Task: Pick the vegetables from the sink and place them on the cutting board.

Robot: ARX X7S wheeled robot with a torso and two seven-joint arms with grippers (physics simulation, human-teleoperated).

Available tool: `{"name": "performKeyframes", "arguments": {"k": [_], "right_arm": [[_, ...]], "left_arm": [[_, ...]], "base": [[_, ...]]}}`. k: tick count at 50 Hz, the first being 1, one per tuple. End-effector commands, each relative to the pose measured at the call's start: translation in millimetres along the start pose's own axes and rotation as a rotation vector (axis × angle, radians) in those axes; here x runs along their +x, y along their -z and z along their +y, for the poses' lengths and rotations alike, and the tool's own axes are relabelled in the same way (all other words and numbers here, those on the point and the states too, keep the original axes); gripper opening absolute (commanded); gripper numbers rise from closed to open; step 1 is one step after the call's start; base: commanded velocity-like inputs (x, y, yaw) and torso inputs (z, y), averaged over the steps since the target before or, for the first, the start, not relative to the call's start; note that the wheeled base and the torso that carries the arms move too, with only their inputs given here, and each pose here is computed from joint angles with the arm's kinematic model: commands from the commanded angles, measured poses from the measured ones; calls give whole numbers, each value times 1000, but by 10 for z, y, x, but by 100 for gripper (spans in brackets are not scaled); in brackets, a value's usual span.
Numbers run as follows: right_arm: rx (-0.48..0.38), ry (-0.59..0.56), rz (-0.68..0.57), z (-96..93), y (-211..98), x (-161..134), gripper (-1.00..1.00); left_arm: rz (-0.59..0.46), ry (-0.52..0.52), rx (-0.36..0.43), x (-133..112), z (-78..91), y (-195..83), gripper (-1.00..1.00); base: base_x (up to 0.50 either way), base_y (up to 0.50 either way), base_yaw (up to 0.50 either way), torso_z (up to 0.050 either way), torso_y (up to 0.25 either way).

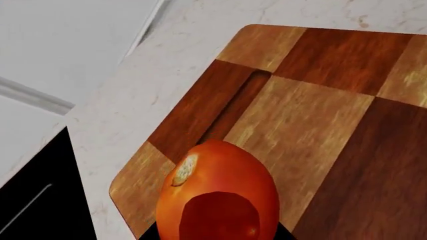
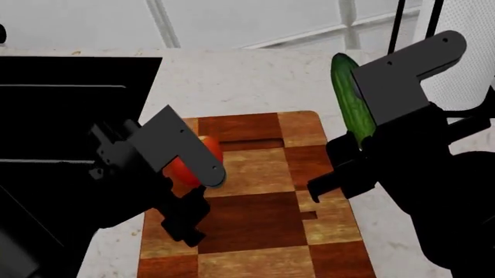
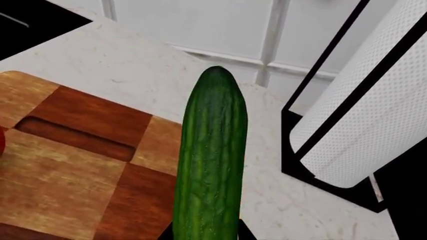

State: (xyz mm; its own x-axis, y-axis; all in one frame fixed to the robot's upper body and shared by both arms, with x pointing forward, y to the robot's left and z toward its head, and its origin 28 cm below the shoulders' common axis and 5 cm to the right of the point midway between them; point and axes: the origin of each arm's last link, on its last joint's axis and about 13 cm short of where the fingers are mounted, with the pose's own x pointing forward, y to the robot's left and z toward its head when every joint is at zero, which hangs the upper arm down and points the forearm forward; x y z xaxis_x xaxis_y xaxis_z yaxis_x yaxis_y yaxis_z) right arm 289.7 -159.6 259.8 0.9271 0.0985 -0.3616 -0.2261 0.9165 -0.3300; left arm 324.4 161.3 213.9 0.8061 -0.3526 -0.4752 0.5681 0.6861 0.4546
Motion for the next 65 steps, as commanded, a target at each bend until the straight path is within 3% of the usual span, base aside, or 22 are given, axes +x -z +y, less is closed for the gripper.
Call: {"name": "performKeyframes", "arguments": {"k": [1,20,21,32,47,50,54,65], "right_arm": [[12,-20,-26,13,-20,11,-100],[17,-27,-26,23,0,35,-100],[17,-27,-26,23,-6,33,-100],[17,-33,-26,30,-3,39,-100],[-19,-57,11,62,-2,42,-100],[8,-74,45,68,-31,54,-100],[32,-128,186,92,-94,115,-100],[102,-261,253,133,-452,239,-100]], "left_arm": [[-6,51,-28,6,-57,-28,-100],[3,54,-7,21,-80,23,-100],[-1,51,-1,18,-79,20,100],[-19,40,-4,-14,-48,-18,100],[-199,-27,-49,-345,159,-398,100],[-246,-46,-84,-405,212,-459,100],[-318,-134,-157,-459,224,-472,100],[-435,-303,-337,-487,354,-322,100]], "base": [[0,0,0,0,0],[0,0,0,0,0],[0,0,3,0,0],[0,0,0,0,0],[0,0,0,0,0],[0,0,0,0,0],[0,0,0,0,0],[0,0,0,0,0]]}}
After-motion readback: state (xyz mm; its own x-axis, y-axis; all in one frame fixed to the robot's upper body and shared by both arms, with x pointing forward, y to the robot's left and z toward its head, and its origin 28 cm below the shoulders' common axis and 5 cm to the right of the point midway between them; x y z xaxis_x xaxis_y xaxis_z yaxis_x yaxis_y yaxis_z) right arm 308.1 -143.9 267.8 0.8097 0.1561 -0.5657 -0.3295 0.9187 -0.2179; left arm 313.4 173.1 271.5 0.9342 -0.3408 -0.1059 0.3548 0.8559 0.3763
